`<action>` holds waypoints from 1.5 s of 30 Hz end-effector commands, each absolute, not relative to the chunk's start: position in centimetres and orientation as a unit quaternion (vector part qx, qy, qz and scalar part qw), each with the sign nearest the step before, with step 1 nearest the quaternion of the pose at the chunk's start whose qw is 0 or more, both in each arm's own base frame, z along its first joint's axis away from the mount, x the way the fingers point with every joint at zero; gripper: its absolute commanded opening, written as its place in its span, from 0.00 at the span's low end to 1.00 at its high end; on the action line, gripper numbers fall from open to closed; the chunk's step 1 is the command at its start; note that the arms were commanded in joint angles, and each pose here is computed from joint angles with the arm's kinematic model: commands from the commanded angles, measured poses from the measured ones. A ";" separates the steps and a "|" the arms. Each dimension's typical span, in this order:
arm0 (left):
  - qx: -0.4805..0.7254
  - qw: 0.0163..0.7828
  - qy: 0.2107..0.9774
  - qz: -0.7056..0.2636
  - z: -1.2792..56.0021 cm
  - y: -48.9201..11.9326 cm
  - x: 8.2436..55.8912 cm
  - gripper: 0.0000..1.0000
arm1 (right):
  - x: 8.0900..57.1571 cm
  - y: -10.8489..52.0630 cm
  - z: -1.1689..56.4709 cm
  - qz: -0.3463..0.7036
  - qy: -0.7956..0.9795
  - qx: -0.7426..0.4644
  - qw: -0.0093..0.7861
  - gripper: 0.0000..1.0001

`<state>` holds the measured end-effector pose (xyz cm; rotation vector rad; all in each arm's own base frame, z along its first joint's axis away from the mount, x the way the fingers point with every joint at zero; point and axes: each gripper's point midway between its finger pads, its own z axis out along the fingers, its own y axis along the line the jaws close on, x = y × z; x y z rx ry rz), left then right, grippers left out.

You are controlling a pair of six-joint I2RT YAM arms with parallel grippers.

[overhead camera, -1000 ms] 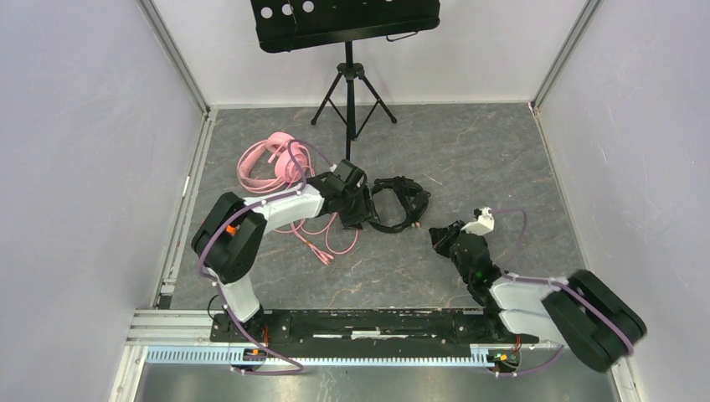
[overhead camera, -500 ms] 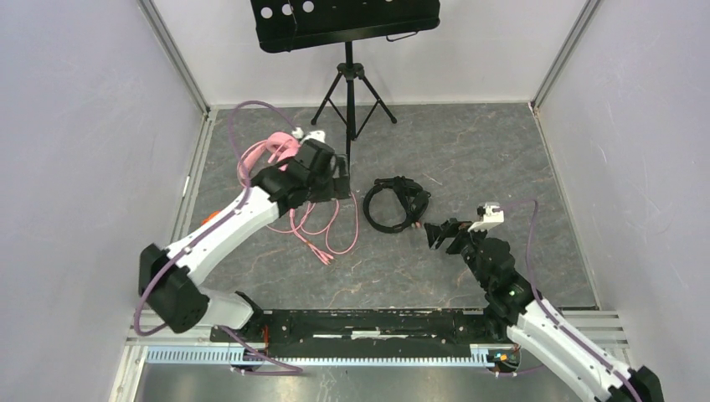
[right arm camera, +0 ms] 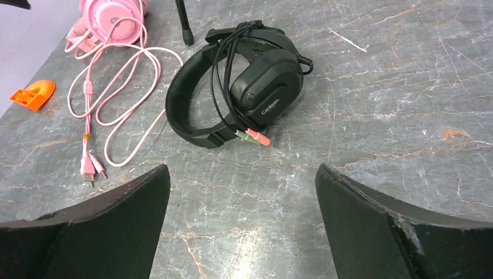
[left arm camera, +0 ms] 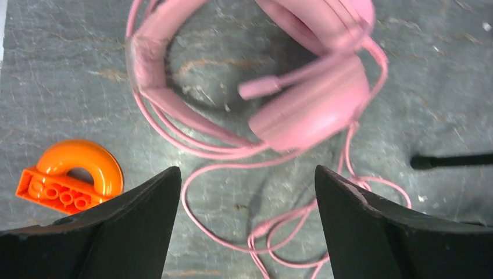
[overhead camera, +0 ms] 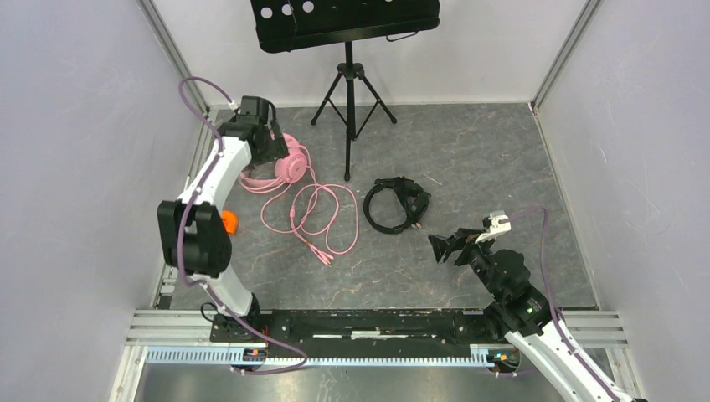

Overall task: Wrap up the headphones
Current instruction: Pick up the headphones from the center of the board.

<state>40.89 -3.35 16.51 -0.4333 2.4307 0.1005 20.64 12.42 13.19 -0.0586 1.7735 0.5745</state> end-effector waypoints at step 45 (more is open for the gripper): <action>-0.479 0.252 0.841 0.014 3.3 6.1 41.6 0.30 | 20.3 11.6 19.2 0.262 0.718 -0.012 0.645 0.98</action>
